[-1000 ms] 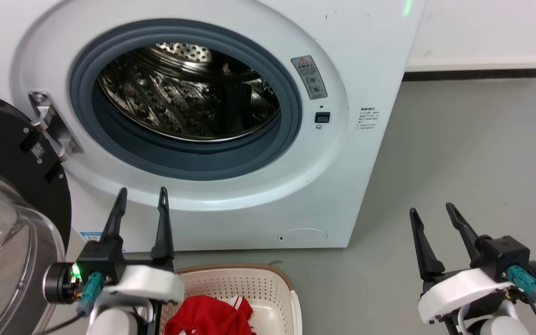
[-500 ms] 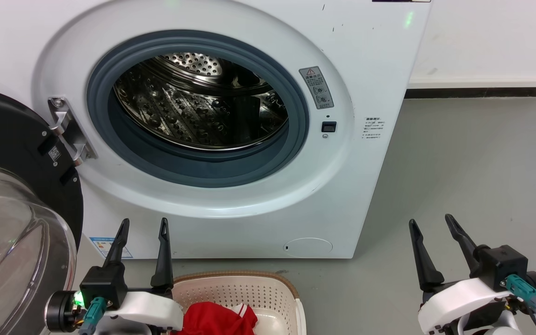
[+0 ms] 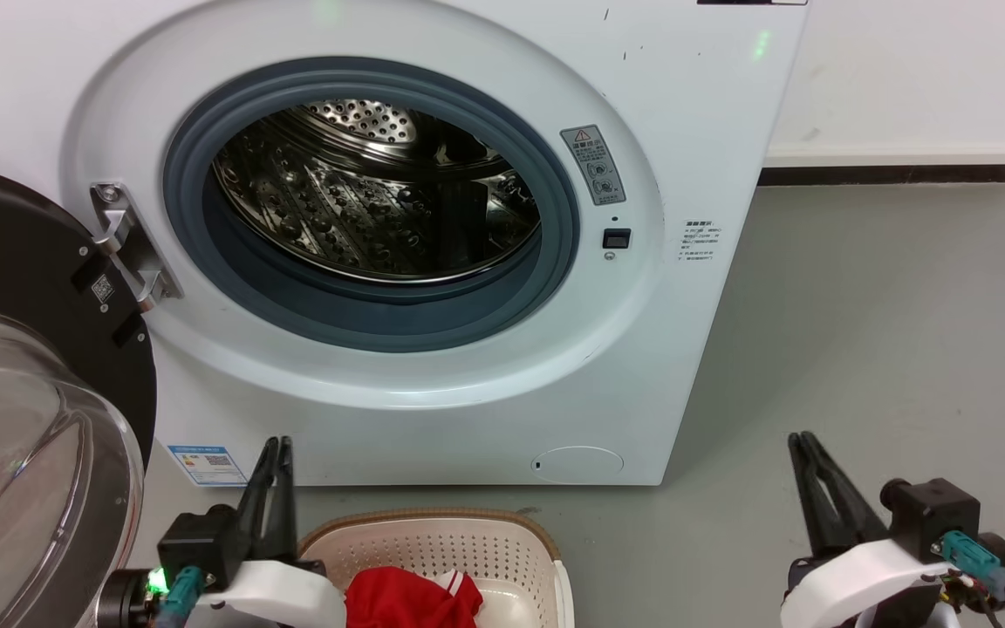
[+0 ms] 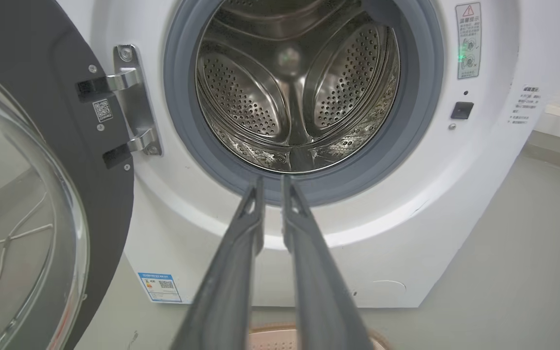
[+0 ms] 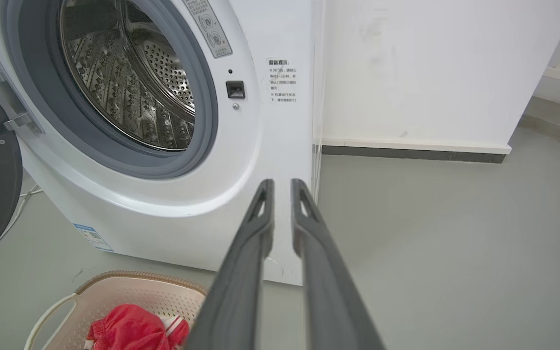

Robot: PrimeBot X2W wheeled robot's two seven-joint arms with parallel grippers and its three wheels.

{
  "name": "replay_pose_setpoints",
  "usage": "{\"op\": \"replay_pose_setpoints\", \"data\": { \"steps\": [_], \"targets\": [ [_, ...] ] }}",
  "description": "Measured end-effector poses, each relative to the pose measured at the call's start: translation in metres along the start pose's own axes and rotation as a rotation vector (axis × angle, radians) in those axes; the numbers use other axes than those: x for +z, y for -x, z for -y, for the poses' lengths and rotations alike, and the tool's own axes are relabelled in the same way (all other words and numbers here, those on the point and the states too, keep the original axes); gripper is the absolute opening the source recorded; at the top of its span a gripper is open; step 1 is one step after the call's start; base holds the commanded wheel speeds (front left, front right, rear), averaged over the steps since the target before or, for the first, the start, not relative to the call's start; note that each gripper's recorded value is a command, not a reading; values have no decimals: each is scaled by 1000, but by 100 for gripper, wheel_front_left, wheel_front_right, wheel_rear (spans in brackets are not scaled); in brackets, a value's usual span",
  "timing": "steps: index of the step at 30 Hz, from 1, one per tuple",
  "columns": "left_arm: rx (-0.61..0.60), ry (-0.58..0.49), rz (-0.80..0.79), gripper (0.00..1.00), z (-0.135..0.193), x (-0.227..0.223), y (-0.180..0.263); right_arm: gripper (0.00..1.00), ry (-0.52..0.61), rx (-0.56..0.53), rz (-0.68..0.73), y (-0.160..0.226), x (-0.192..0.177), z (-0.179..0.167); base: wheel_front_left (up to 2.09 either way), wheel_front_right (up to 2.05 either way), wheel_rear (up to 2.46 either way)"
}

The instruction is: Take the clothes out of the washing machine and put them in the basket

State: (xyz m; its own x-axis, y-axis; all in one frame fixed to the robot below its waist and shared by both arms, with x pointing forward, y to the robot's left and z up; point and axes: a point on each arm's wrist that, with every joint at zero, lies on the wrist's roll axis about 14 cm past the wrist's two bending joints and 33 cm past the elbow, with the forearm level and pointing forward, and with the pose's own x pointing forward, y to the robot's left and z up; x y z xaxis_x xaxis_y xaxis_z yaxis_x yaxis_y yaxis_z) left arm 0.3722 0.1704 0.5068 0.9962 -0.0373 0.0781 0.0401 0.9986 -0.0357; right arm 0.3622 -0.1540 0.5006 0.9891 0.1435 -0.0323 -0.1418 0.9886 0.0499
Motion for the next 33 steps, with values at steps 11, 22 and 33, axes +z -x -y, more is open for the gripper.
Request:
{"op": "replay_pose_setpoints", "data": {
  "steps": [11,22,33],
  "targets": [
    [60,216,-65,0,-12,-12,2,0,-227,-29,-14,2,-7,6,0,0,0],
    [98,413,-84,0,-17,-15,1,0,-424,-51,1,-1,-5,13,0,0,0],
    [123,591,-99,0,-21,-18,0,0,-599,-69,14,-4,-4,19,0,0,0]
  ]
}}
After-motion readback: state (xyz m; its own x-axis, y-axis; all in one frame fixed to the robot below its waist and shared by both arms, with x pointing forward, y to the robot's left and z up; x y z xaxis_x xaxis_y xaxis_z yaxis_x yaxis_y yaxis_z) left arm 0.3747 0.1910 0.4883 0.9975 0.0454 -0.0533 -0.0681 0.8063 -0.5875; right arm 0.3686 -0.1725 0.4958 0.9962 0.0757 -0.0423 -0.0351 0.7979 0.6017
